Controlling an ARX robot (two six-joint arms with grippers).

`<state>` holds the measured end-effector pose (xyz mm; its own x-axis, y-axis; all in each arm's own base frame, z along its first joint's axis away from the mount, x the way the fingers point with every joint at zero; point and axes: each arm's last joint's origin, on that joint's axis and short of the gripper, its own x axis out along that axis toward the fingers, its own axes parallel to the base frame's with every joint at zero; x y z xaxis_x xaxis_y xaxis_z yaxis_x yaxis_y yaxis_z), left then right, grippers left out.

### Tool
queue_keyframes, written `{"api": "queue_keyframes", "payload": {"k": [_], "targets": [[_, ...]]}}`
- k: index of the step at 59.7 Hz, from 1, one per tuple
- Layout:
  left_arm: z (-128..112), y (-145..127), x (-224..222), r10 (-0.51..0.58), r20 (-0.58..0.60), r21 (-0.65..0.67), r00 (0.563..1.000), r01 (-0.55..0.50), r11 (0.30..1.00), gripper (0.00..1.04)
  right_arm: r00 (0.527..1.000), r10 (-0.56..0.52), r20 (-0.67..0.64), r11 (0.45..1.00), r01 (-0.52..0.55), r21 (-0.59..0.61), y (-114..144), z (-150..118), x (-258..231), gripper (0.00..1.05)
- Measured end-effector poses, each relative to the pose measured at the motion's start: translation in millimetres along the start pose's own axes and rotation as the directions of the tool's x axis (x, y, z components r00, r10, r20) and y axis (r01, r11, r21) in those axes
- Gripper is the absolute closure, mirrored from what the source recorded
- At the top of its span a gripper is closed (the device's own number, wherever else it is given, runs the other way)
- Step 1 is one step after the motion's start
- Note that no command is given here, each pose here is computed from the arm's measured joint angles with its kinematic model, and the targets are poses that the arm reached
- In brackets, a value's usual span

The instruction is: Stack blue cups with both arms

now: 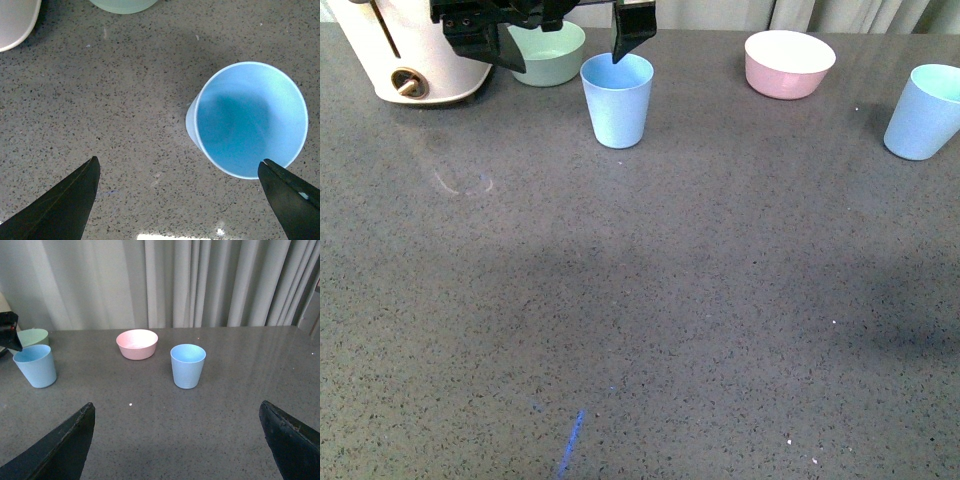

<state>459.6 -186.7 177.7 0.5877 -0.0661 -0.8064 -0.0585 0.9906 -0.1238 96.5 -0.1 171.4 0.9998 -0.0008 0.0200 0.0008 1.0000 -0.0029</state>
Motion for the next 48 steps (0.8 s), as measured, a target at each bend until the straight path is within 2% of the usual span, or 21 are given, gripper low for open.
{"api": "queue_keyframes", "payload": {"k": [32, 33, 37, 41, 48], "targets": [[4.7, -19.7, 34.7, 0.04, -0.057, 0.017, 0.998, -0.039, 0.999, 0.09, 1.0, 0.0, 0.0, 1.0, 0.0, 0.0, 0.0, 0.0, 0.0, 0.09], [5.4, -20.3, 35.0, 0.039, -0.057, 0.018, 0.998, -0.038, 0.999, 0.1, 1.0, 0.0, 0.0, 1.0, 0.0, 0.0, 0.0, 0.0, 0.0, 0.09], [9.3, -23.5, 36.8, 0.038, -0.057, 0.012, 0.998, -0.038, 0.999, 0.26, 1.0, 0.0, 0.0, 1.0, 0.0, 0.0, 0.0, 0.0, 0.0, 0.09], [11.3, -25.5, 37.4, 0.036, -0.059, 0.008, 0.998, -0.036, 0.999, 0.35, 1.0, 0.0, 0.0, 1.0, 0.0, 0.0, 0.0, 0.0, 0.0, 0.09], [12.3, -31.0, 39.7, 0.029, -0.076, -0.004, 0.997, -0.029, 1.0, 0.6, 1.0, 0.0, 0.0, 1.0, 0.0, 0.0, 0.0, 0.0, 0.0, 0.09]]}}
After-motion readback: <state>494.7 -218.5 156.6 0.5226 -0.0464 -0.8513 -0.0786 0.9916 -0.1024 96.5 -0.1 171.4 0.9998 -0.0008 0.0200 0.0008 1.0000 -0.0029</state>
